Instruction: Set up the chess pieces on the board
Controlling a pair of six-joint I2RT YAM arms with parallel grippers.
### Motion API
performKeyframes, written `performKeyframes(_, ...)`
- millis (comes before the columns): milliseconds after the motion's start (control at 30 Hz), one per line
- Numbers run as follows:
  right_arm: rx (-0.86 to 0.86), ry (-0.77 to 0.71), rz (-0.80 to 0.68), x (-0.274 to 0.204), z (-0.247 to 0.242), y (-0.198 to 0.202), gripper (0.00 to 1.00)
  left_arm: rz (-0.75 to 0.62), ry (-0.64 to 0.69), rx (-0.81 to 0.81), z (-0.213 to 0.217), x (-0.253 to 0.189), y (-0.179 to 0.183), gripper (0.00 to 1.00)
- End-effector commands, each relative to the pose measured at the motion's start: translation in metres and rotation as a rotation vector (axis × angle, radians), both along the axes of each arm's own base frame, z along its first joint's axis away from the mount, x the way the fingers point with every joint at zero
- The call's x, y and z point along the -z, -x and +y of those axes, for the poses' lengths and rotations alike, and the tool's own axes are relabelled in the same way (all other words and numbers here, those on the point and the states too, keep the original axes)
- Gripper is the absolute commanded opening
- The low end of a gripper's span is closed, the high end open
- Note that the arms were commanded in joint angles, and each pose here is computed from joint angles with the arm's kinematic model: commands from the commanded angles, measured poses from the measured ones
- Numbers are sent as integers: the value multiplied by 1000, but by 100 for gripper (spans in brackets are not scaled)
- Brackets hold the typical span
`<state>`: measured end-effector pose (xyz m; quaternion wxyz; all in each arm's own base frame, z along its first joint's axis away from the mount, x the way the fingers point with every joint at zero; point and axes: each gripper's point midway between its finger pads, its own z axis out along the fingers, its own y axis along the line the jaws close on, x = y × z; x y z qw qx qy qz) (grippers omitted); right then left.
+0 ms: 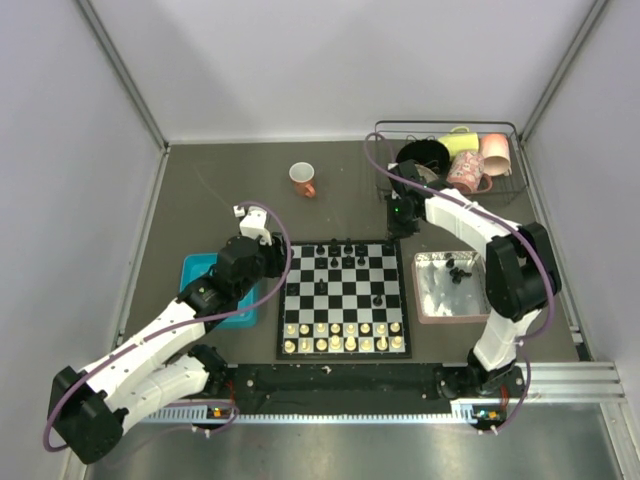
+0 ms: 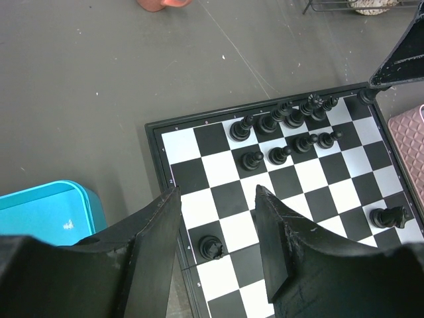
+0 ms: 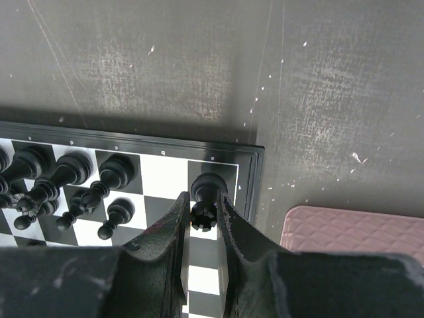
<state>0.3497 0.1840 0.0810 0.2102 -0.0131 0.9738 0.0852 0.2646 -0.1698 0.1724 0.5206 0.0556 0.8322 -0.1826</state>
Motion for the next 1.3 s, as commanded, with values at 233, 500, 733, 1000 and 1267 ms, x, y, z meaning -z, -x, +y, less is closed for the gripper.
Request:
performKeyframes(233,-17,-5,-22,5,11,-7,0,-27,29,1,0,-7,-1,54)
performKeyframes(500,-16,9,-8,12,8,-4,0,-28,31,2,0,-7,-1,54)
performKeyframes(733,-20,19,-1,17,7,-2,0,-30,34,3,-1,-8,-1,54)
performKeyframes(1000,-28,30,11,21,5,3,0,-30,38,7,-1,-8,-2,54)
performKeyframes(1267,-36,35,17,24,5,6,0,-36,41,8,-1,-10,-2,54)
